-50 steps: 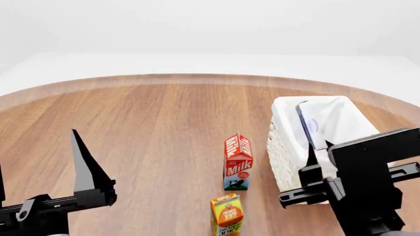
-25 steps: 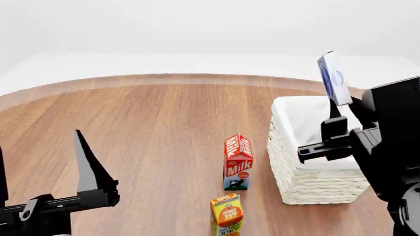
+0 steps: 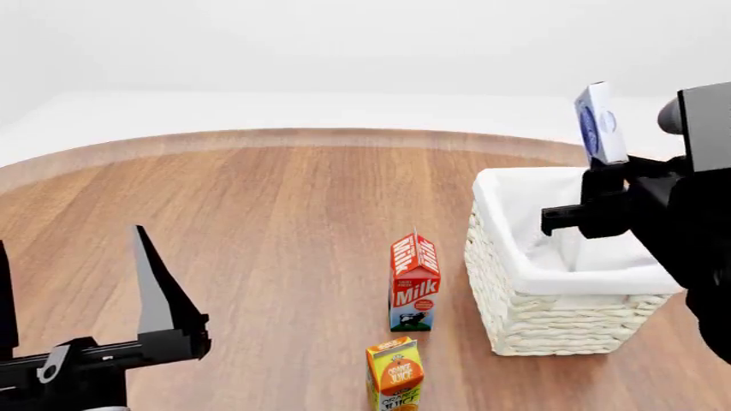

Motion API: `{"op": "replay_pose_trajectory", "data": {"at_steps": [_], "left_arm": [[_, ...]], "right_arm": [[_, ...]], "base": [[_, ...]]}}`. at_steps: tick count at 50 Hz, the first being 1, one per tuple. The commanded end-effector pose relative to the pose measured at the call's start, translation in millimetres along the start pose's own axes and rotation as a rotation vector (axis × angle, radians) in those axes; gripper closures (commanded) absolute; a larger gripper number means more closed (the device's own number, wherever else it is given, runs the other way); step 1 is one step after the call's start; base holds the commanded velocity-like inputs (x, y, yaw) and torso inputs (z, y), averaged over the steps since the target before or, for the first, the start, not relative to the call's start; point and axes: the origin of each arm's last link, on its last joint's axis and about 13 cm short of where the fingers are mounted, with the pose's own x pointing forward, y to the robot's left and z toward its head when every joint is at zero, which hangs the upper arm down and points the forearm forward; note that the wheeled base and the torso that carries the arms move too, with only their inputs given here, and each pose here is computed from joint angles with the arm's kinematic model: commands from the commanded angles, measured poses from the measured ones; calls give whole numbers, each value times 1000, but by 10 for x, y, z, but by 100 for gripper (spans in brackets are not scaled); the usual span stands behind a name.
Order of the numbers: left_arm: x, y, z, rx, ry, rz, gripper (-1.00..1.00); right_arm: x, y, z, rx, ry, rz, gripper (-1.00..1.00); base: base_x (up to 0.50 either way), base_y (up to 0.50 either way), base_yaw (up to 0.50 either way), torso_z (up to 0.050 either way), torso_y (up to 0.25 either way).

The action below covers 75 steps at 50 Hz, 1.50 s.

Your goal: Pick up the cream cheese box and the butter, and put them in the basket.

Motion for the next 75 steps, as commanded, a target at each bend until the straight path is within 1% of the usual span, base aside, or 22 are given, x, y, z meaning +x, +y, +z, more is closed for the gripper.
{"op": "replay_pose_trajectory", "data": {"at_steps": [1,7,8,9,10,12,13,20,22,25,31,36,42,47,55,60,70,75], "left_arm": [[5,-2,2,-1,2,-2,-100],[5,-8,-2,-2,6,-6,-100],[4,-9,-1,-2,6,-6,-100],[4,-9,1,-2,5,-6,-100],[2,-11,2,-3,6,-7,-100],[1,-12,4,-3,5,-8,-100],[1,-13,5,-3,5,-8,-100],[-2,-19,4,-2,6,-12,-100],[-2,-19,1,-2,6,-10,-100],[-3,-22,-2,-1,7,-12,-100],[-3,-21,-2,-1,8,-10,-100],[0,-23,6,0,7,-11,-100],[-2,-22,1,0,10,-9,-100],[-3,-22,1,1,9,-11,-100],[-4,-24,-6,1,10,-13,-100],[-2,-29,-12,1,10,-14,-100],[-10,-36,-11,0,12,-17,-100],[-10,-33,-5,0,10,-17,-100]], "right_arm": [[250,-147,45,71,67,-40,100],[355,-202,95,77,81,-58,100],[363,-201,100,77,85,-51,100],[373,-196,102,67,94,-8,100],[416,-217,110,77,100,-37,100],[455,-233,128,89,110,-28,100],[478,-236,146,75,105,-17,100],[607,-239,180,61,123,-2,100],[657,-230,177,32,129,10,100],[729,-234,165,35,148,15,100],[806,-220,32,32,194,16,100],[918,-296,-65,53,232,-20,100],[944,-321,-152,61,253,-42,100],[983,-357,-162,66,264,-61,100],[1023,-329,-267,55,285,-41,100],[1071,-371,-333,57,301,-60,100],[1101,-384,-359,60,314,-73,100],[1113,-375,-429,56,336,-73,100]], "base": [[0,0,0,0,0],[0,0,0,0,2],[0,0,0,0,0],[0,0,0,0,0],[0,0,0,0,0],[0,0,0,0,0],[0,0,0,0,0],[0,0,0,0,1],[0,0,0,0,0],[0,0,0,0,0],[0,0,0,0,0],[0,0,0,0,2],[0,0,0,0,0],[0,0,0,0,0],[0,0,0,0,1],[0,0,0,0,0],[0,0,0,0,1],[0,0,0,0,0]]}}
